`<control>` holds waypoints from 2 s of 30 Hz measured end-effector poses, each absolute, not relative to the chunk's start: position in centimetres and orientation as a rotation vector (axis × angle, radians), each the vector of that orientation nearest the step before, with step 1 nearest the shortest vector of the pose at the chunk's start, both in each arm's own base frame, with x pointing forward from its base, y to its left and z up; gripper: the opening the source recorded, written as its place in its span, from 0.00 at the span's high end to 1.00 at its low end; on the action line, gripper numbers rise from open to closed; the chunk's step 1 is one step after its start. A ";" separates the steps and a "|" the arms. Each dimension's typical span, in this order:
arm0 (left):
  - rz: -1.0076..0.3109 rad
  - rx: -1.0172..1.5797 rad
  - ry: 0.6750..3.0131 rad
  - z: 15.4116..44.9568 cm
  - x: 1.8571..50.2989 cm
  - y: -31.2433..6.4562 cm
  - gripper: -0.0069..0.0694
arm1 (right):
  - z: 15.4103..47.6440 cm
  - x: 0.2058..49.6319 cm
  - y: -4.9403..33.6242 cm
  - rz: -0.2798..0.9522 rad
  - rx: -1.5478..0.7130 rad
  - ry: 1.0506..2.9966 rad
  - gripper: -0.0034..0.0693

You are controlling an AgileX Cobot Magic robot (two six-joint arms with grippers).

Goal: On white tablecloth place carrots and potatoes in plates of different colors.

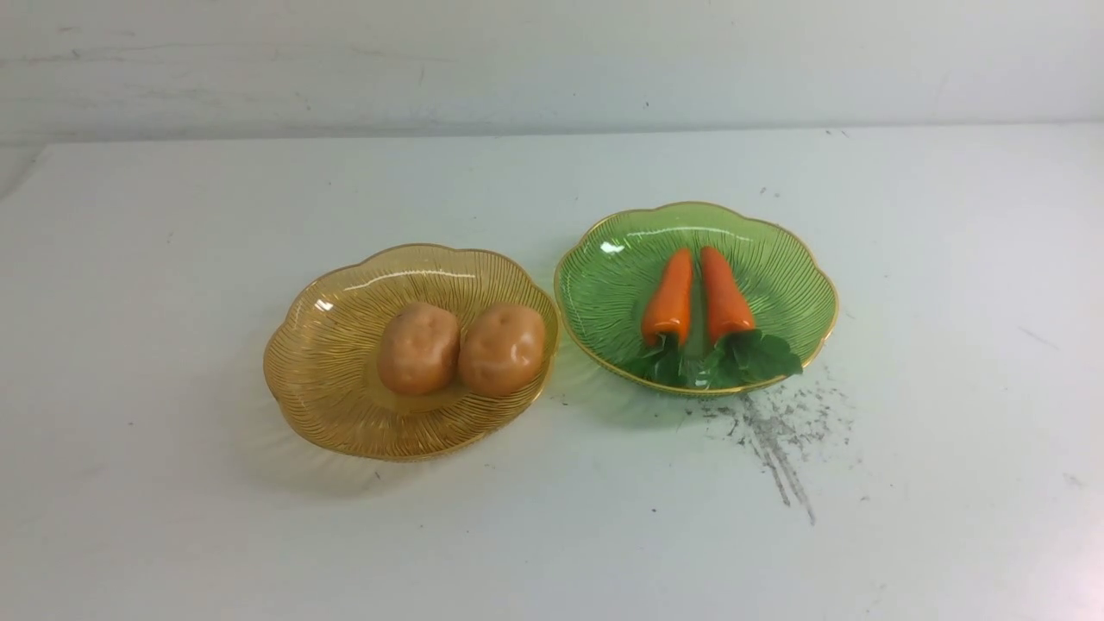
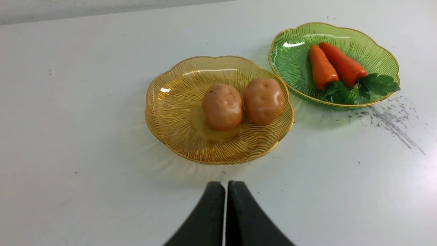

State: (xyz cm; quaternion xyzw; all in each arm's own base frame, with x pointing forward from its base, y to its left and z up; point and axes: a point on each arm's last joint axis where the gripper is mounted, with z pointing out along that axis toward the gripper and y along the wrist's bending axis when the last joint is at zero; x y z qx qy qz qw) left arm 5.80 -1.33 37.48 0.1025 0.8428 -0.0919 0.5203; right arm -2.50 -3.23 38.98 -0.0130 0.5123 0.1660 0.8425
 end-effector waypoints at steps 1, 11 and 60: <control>-0.220 0.246 2.020 37.5 5.8 -1.3 0.91 | 39.0 -2.5 -3.2 0.351 -0.027 1.082 0.97; -0.221 0.246 2.020 37.5 5.8 -1.3 0.91 | 39.0 -2.5 -3.2 0.350 -0.028 1.082 0.97; 0.006 0.156 1.860 17.2 5.3 -0.4 0.91 | 39.0 -2.5 -3.2 0.351 -0.030 1.078 0.97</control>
